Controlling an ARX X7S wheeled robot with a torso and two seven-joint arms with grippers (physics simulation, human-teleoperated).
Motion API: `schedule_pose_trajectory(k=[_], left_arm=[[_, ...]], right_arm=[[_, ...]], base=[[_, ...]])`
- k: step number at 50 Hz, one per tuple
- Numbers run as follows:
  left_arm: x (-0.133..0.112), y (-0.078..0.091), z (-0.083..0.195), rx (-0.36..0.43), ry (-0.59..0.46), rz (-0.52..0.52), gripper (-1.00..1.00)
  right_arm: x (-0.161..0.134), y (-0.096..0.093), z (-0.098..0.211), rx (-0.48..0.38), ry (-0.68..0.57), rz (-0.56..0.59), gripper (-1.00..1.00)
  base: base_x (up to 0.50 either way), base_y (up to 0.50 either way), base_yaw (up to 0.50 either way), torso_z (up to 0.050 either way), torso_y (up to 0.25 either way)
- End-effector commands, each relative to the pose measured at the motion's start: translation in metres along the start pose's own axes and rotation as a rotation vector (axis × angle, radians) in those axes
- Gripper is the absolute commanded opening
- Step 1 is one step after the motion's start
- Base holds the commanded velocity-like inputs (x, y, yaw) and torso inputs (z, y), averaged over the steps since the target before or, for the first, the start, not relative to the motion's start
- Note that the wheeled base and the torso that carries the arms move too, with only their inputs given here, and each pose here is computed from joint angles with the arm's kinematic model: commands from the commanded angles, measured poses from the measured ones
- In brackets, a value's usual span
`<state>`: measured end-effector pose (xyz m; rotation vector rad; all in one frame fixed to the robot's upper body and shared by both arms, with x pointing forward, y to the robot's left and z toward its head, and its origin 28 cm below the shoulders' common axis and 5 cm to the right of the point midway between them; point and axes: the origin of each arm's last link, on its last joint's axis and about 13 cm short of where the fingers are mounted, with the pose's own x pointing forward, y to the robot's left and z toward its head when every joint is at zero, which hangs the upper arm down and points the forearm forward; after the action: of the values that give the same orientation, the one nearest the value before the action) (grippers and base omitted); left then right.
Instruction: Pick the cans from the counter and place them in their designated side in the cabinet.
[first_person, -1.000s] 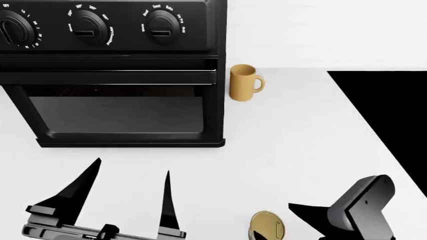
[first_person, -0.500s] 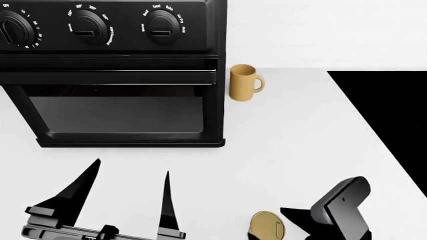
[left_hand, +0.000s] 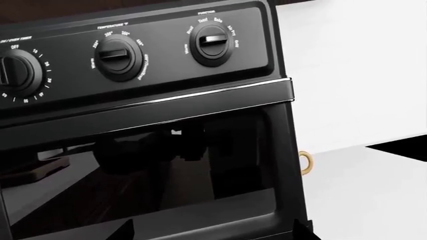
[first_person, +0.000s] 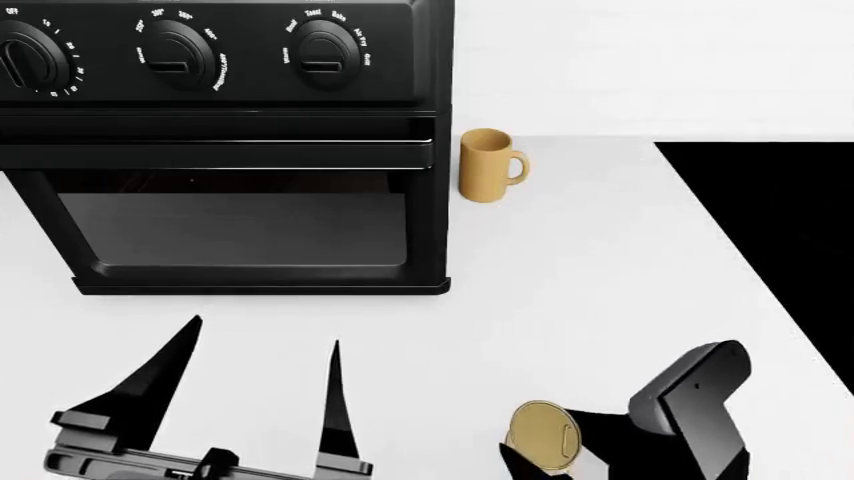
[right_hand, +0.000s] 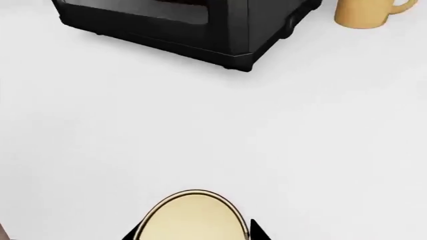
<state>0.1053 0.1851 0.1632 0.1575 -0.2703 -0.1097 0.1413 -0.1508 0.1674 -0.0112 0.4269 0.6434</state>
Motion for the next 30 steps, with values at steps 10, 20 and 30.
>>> schedule_pose_trajectory(k=[10, 20, 30], left_arm=[[0.001, -0.003, 0.0, 0.001, 0.014, -0.011, 1.0], [0.002, -0.003, -0.003, -0.002, 0.017, -0.016, 1.0], [0.004, -0.005, -0.003, 0.002, 0.022, -0.023, 1.0]], right_arm=[[-0.033, 0.008, 0.098, -0.041, -0.461, -0.177, -1.0], [-0.045, 0.018, 0.141, -0.11, -0.638, -0.255, -1.0], [-0.054, 0.024, 0.187, -0.166, -0.804, -0.33, -1.0]], base=[[0.0, 0.0, 0.0, 0.0, 0.0], [0.0, 0.0, 0.0, 0.0, 0.0], [0.0, 0.0, 0.0, 0.0, 0.0]])
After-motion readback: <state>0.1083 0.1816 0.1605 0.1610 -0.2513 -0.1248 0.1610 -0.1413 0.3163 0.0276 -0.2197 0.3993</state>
